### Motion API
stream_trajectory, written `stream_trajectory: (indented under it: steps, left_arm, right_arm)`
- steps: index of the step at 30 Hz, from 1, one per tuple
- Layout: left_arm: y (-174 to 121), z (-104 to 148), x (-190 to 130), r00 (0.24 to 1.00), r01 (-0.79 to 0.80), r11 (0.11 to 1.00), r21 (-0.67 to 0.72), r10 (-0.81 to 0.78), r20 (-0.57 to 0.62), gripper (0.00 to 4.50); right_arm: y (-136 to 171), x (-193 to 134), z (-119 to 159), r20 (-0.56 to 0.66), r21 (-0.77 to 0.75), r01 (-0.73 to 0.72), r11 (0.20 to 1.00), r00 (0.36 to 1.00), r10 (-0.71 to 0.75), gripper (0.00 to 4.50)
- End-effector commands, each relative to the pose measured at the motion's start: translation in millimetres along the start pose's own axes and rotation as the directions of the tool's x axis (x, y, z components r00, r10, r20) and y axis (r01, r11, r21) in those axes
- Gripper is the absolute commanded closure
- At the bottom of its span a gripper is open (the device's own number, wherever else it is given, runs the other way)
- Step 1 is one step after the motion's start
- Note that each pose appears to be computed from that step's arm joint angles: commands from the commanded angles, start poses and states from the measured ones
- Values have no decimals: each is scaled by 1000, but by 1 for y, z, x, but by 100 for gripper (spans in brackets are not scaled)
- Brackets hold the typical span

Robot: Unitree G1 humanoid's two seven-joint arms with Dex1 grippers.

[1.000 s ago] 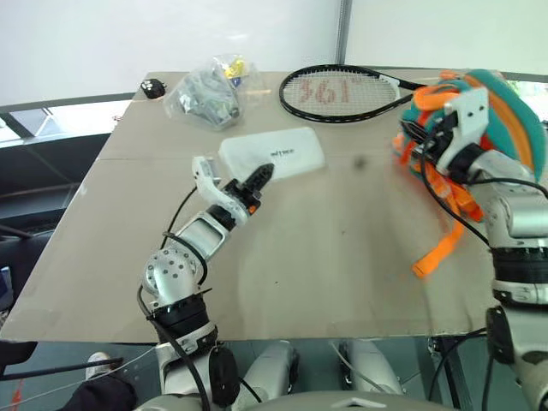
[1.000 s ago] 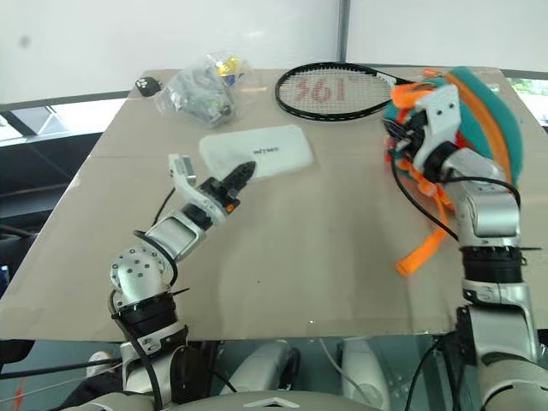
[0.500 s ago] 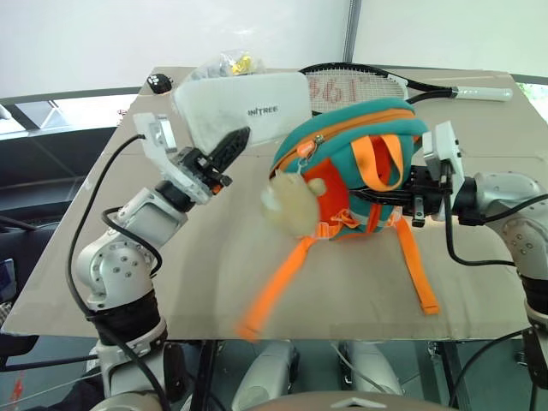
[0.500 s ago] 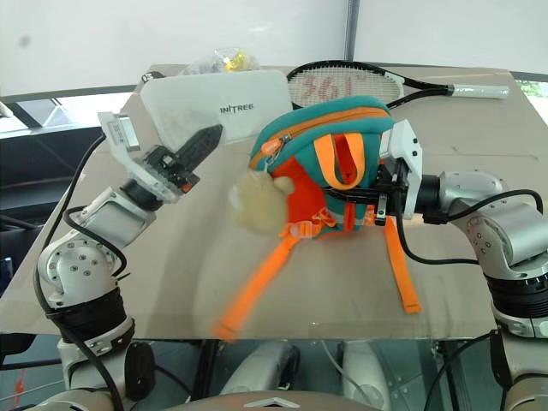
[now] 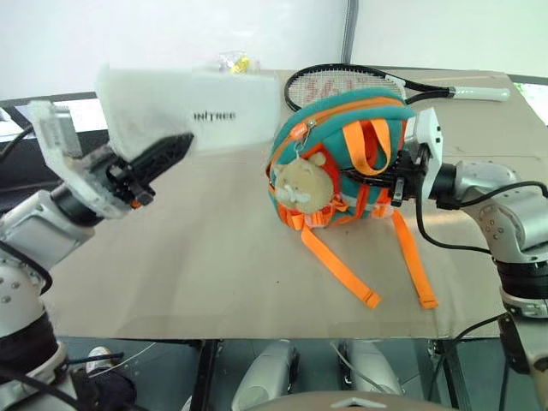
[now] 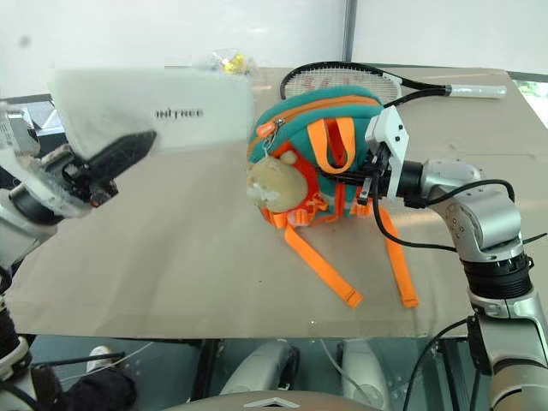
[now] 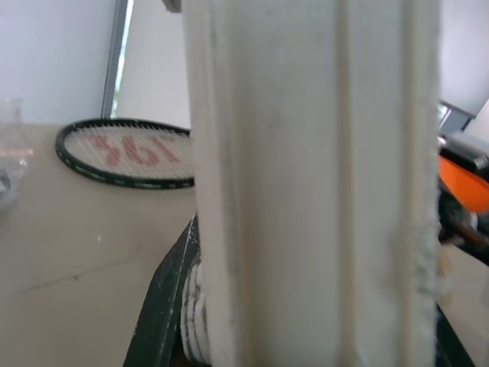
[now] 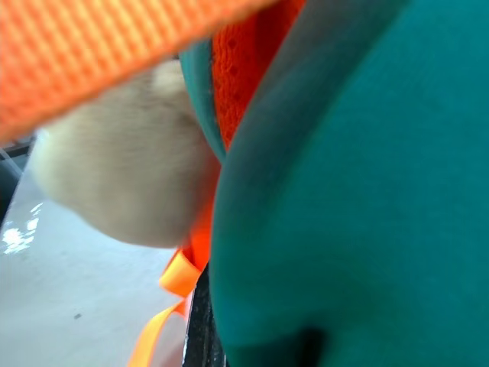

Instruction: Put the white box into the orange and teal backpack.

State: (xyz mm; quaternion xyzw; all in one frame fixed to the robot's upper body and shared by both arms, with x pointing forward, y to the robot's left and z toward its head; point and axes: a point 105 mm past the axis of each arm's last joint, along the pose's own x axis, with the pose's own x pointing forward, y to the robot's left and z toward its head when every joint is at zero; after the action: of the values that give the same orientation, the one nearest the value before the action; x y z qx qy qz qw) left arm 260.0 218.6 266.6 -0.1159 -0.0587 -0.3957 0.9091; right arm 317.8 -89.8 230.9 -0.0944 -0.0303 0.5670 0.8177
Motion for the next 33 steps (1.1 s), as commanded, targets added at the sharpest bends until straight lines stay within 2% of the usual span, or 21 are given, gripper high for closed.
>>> stream_trajectory:
  steps: [1, 4, 9, 17, 22, 25, 29, 33]
  left_arm:
    - [-25, 24, -7, 991, 113, 983, 146, -122, 55, 341]
    - [-31, 14, -6, 989, 143, 971, 192, -147, 10, 341]
    - [-42, 7, -2, 978, 208, 960, 188, -210, -6, 341]
    - [-44, -43, 10, 936, 327, 905, 271, -270, -227, 341]
    - [-38, -58, 42, 908, 401, 851, 338, -320, -272, 341]
    - [-32, -75, 76, 898, 412, 834, 366, -305, -317, 341]
    - [-45, -98, 127, 883, 436, 827, 354, -318, -346, 341]
    - [-54, -130, 157, 854, 454, 824, 340, -292, -431, 341]
  right_arm:
    - [-6, -2, 16, 39, -45, 2, 999, 999, 0, 443]
    - [-5, -2, 19, 52, -33, -39, 999, 998, 40, 443]
    - [-4, -5, 20, 42, -33, -66, 997, 997, 68, 443]
    - [10, -10, 36, 112, -10, -161, 987, 981, 161, 443]
    - [19, -8, 39, 126, -6, -219, 976, 968, 218, 443]
    - [23, -6, 42, 138, -8, -244, 970, 960, 242, 443]
    - [33, -3, 43, 149, -7, -281, 960, 949, 279, 443]
    - [40, 2, 41, 157, -1, -292, 956, 944, 289, 443]
